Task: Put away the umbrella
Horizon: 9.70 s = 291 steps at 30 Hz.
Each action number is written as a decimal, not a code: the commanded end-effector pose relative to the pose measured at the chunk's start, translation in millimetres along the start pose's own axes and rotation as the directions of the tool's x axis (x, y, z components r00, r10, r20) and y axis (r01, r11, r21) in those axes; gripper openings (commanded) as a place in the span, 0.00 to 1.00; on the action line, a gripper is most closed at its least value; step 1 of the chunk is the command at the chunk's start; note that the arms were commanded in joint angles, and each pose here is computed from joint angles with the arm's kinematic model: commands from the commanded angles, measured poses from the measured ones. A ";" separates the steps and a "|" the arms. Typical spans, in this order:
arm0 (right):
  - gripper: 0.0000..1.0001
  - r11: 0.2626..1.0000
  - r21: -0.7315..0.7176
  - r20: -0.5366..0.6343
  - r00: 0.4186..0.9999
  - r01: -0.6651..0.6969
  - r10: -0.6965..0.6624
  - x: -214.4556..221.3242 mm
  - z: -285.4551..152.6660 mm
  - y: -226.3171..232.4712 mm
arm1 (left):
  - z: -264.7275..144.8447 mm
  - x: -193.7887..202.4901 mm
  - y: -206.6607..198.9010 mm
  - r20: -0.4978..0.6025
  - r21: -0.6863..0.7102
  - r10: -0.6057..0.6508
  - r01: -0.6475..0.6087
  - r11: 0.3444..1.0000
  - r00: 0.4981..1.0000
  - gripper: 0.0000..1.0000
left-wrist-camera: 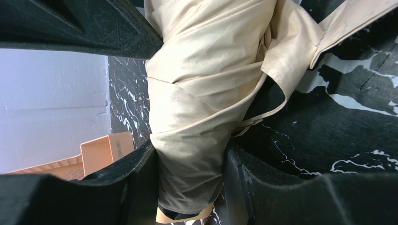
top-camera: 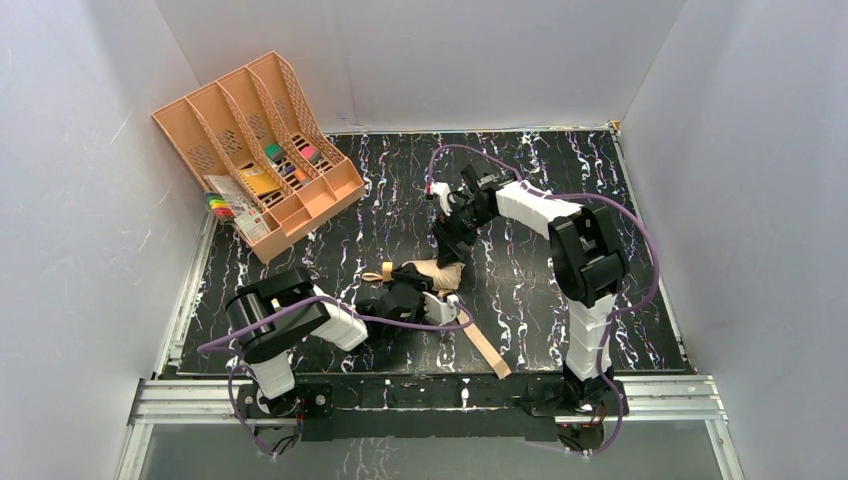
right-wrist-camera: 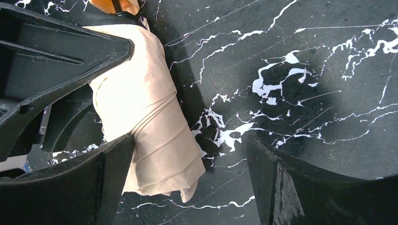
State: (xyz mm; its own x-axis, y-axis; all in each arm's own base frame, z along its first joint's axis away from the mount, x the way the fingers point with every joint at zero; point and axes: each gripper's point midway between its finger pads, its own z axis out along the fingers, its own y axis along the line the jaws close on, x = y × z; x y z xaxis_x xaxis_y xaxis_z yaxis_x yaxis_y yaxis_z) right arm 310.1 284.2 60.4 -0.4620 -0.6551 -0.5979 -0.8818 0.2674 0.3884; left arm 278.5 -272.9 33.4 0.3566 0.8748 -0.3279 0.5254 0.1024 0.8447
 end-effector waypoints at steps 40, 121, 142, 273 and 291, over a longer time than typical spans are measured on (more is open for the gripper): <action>0.24 0.842 0.510 -0.340 0.940 0.177 0.008 99.4 8.2 -56.4 | -111.2 -10.9 86.6 0.152 -0.112 -0.705 0.721 0.684 0.692 0.67; 0.29 0.560 0.423 -0.241 0.684 0.713 -0.689 87.1 25.1 20.1 | 44.3 -10.2 -0.7 -0.216 0.763 -0.687 0.558 0.325 0.694 0.74; 0.66 0.807 0.584 0.171 0.985 -0.086 -0.019 64.1 -52.4 72.8 | 14.8 32.6 -27.1 -0.383 0.632 -0.561 0.651 0.421 0.734 0.00; 0.85 0.968 0.225 0.201 0.966 0.115 -0.161 -16.3 -71.1 73.2 | -20.5 29.3 -51.7 -0.064 0.213 -0.092 0.103 0.972 0.994 0.00; 0.99 0.980 -0.057 0.069 0.980 0.190 -0.186 -8.6 -9.0 58.5 | -23.2 23.6 -54.7 -0.040 0.170 -0.026 0.033 0.985 0.999 0.00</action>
State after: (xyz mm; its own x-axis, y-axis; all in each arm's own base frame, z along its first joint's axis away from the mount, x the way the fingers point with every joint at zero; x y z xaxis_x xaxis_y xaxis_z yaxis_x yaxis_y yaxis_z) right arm 267.5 290.9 86.6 -0.3404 -0.6402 -0.6887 -0.9376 0.1755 0.3003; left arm 258.0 -276.5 33.6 0.3402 0.8235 -0.4539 0.5905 0.1886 0.7847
